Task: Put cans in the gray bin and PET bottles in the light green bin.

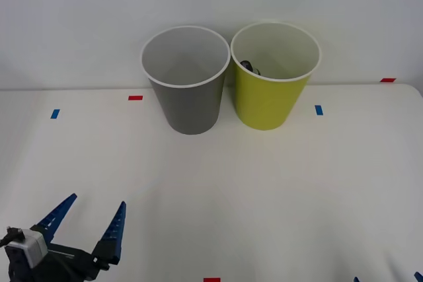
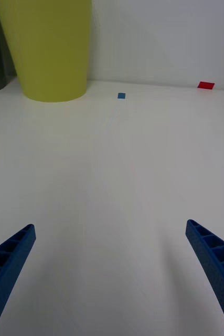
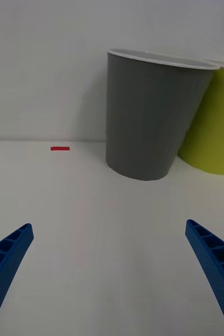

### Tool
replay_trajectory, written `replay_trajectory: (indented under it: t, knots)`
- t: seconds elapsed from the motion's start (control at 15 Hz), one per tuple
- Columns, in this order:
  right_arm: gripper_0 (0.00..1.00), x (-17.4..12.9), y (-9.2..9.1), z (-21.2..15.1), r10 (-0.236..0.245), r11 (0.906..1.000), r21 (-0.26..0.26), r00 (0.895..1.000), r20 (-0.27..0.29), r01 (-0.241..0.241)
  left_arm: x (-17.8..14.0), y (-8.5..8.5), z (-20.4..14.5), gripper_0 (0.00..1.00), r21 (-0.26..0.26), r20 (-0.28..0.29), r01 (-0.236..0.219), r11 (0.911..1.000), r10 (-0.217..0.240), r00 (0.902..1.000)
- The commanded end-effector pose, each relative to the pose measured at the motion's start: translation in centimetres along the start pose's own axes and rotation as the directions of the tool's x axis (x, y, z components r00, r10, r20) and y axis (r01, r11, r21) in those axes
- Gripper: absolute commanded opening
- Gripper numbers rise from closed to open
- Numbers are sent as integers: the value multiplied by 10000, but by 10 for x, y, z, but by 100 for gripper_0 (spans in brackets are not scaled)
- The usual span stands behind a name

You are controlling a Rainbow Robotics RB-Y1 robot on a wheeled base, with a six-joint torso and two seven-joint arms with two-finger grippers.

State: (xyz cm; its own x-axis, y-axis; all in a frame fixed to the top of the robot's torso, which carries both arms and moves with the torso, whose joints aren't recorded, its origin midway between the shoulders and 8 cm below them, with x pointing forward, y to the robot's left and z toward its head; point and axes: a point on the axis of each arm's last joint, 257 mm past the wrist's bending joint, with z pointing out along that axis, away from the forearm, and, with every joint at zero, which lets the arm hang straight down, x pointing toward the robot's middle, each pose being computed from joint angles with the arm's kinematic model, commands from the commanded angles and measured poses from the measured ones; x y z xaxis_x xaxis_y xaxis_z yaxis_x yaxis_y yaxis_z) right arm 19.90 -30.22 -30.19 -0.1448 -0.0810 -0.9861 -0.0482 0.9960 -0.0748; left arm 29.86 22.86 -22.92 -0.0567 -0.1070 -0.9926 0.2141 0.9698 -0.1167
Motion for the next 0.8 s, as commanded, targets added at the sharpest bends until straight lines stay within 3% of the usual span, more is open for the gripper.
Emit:
replay_trajectory:
  t: [0.07,0.27,0.4,0.47,0.6,0.8]
  knots:
    - [100,0,0,0,0,10000,0,10000,0,0,13,-9,-8,100,69,-329,-3,10000,5,9995]
    - [100,0,0,0,0,10000,0,10000,0,0,21,-12,-16,100,200,-608,-263,9995,275,9978]
    - [100,0,0,0,0,10000,0,10000,0,0,28,-13,-18,100,82,-736,-153,9998,159,9972]
    - [100,0,0,0,0,10000,0,10000,0,0,37,-13,-19,100,43,-754,-457,9989,459,9961]
    - [100,0,0,0,0,10000,0,10000,0,0,54,-9,-24,100,-19,-200,-1163,9932,1163,9930]
    - [100,0,0,0,0,10000,0,10000,0,0,73,-8,-25,100,-420,-280,-1422,9889,1412,9896]
